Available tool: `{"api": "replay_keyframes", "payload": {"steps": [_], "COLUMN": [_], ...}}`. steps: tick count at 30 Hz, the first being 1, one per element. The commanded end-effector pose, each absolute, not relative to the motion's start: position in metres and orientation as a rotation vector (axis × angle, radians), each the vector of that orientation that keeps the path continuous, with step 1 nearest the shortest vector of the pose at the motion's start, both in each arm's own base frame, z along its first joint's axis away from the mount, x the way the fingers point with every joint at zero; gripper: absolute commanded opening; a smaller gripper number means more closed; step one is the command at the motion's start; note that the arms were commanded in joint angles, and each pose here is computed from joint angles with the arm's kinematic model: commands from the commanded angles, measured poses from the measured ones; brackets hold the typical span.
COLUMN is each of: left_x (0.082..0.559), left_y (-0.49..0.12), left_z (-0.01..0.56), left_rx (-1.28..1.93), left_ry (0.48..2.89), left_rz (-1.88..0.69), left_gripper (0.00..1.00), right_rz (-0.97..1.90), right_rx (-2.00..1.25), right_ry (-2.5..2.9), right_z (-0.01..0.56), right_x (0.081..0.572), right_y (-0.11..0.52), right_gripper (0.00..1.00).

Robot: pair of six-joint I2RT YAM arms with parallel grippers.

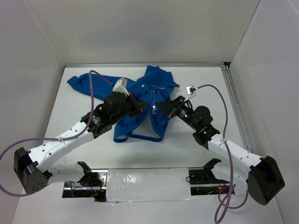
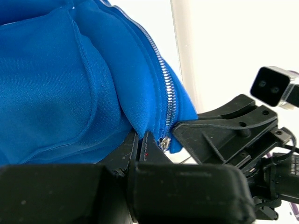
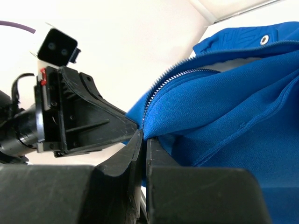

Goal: Zip up the jacket

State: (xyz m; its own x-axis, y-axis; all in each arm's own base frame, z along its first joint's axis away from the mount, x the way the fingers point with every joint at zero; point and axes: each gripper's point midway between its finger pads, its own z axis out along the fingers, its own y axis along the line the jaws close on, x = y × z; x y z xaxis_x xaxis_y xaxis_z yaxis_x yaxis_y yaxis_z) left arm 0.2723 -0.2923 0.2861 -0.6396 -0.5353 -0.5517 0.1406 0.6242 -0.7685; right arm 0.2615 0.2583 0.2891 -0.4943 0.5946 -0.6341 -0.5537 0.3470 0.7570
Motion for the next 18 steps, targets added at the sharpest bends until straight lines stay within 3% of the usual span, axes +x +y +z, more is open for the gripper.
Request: {"api": "replay_keyframes", "payload": {"steps": [1,18], "left_x": [0.267,0.251], "left_y": [-0.297,-0.300], "left_z": [0.302,0.312], "left_rx": [-0.284,-0.163], "left_ry": [1.973,1.938], "left_rz": [-1.114,-1.184], "left_gripper": [0.00,0.00], "right_rz": [1.458,1.416], "right_rx": [0.006,0.021], "right_ry": [1.391,1.384], "right_z": [0.342,0.337], "right_x": [0.253,0.263], "right_y": [0.257,0.262], "right_gripper": [0.00,0.00]}}
